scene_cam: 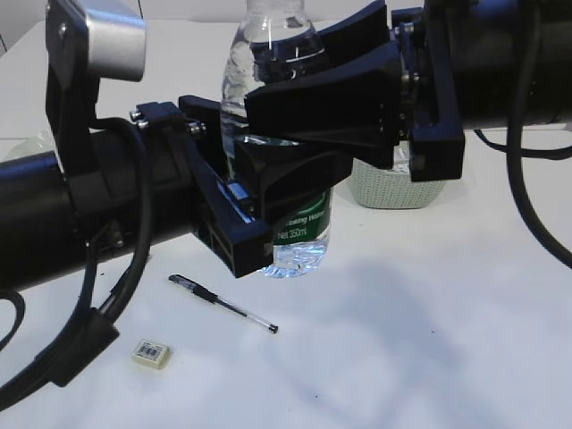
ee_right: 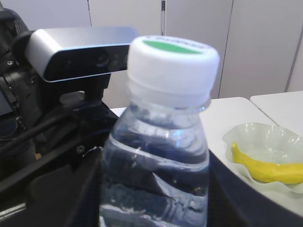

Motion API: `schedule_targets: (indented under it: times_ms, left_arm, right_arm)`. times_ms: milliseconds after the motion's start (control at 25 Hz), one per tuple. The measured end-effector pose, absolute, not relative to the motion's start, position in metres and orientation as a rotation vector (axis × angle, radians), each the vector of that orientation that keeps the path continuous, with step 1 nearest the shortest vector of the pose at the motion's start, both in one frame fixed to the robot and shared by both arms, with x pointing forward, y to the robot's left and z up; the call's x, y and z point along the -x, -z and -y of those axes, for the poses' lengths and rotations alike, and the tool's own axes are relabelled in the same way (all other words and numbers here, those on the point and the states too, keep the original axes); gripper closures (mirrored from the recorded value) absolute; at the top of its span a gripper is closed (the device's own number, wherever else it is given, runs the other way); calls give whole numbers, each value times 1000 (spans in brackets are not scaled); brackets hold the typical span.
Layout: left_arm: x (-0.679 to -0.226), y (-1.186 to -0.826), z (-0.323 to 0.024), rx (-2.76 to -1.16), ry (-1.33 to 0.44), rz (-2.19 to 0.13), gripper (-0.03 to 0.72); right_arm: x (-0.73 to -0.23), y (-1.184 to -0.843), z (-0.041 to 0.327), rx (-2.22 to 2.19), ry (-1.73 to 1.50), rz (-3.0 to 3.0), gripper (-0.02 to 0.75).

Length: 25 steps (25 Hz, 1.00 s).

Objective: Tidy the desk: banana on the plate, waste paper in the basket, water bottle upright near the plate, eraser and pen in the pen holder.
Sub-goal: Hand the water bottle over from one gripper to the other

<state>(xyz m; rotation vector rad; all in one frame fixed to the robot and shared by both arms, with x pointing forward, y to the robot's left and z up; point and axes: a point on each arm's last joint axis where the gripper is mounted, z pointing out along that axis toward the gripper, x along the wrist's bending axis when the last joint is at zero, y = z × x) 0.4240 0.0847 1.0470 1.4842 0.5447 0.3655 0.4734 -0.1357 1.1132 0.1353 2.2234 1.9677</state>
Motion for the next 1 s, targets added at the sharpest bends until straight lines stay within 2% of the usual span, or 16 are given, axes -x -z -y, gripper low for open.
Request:
schedule_targets:
  times_ms: [400,680,1000]
  left_arm:
    - [-424,-1047,-85,-1486,-366,-541,267]
    - [-424,-1047,-84,-1490,-368,-534,292]
    - [-424,-1047,-84,-1490,-369,-533,294]
  right_arm:
    - [-473,-1113,136,-135,-1968,-2223,349]
    - [-474,-1113,136,-148,-1972,-2222,231]
    - [-474,-1114,136,-152,-1978,-2220,183]
